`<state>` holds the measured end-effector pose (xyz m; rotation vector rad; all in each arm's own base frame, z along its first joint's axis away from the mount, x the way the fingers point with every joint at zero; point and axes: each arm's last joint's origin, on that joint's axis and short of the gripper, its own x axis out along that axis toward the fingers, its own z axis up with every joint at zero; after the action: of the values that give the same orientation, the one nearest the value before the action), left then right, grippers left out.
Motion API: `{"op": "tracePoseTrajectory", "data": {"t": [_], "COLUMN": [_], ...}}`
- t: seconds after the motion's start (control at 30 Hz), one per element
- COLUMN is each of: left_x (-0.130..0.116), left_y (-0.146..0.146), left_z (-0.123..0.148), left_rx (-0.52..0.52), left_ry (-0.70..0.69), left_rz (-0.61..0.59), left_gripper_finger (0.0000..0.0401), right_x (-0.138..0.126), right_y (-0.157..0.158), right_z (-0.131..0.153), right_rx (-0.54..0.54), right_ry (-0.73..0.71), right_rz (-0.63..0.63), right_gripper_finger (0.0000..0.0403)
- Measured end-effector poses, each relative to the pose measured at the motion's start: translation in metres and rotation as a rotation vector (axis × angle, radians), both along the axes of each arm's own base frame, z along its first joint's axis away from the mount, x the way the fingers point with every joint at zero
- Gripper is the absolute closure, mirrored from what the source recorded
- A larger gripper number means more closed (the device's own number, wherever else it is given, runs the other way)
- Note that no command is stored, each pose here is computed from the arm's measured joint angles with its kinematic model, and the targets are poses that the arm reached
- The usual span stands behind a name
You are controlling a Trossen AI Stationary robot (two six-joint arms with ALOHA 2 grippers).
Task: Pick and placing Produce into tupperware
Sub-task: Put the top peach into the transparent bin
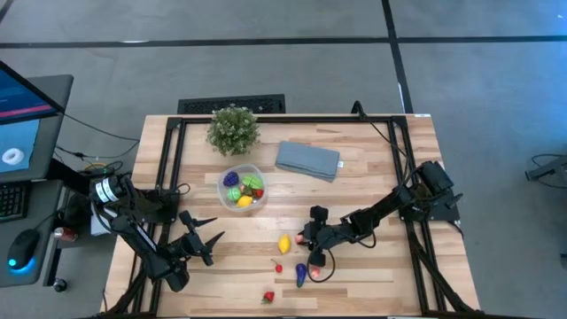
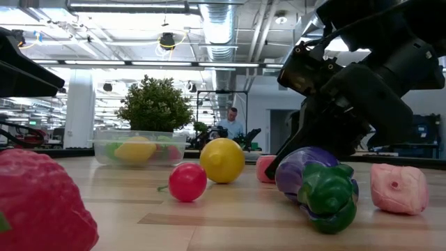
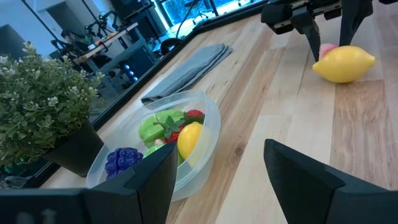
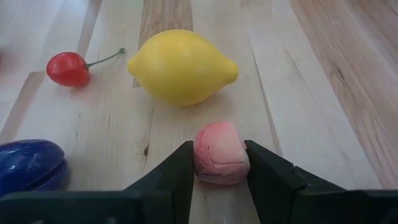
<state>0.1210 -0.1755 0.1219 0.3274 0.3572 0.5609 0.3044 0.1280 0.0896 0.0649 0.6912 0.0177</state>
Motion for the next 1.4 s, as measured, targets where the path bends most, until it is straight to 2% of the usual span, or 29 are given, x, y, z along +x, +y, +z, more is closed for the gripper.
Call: {"op": "tracePoseTrajectory", "data": {"t": [0.37,0.73,1.03,1.4], "left_x": [0.000,0.000,0.000,0.000], "left_y": [0.000,0.000,0.000,0.000], "left_z": [0.000,0.000,0.000,0.000], "left_rx": [0.000,-0.001,0.000,0.001], "left_ry": [0.000,0.018,0.019,0.020], "left_rz": [0.000,0.008,0.008,0.007], "left_gripper_finger": [0.0170,0.0170,0.0170,0.0170], "right_x": [0.007,0.008,0.009,0.026], "right_y": [0.003,-0.005,-0.023,-0.055], "right_z": [0.006,0.032,0.067,0.081], "right_rx": [-0.048,-0.094,-0.176,-0.323], "right_ry": [0.005,0.026,-0.068,-0.201], "right_rz": [0.034,0.037,0.046,0.050], "right_gripper_finger": [0.0249,0.0250,0.0253,0.0254]}}
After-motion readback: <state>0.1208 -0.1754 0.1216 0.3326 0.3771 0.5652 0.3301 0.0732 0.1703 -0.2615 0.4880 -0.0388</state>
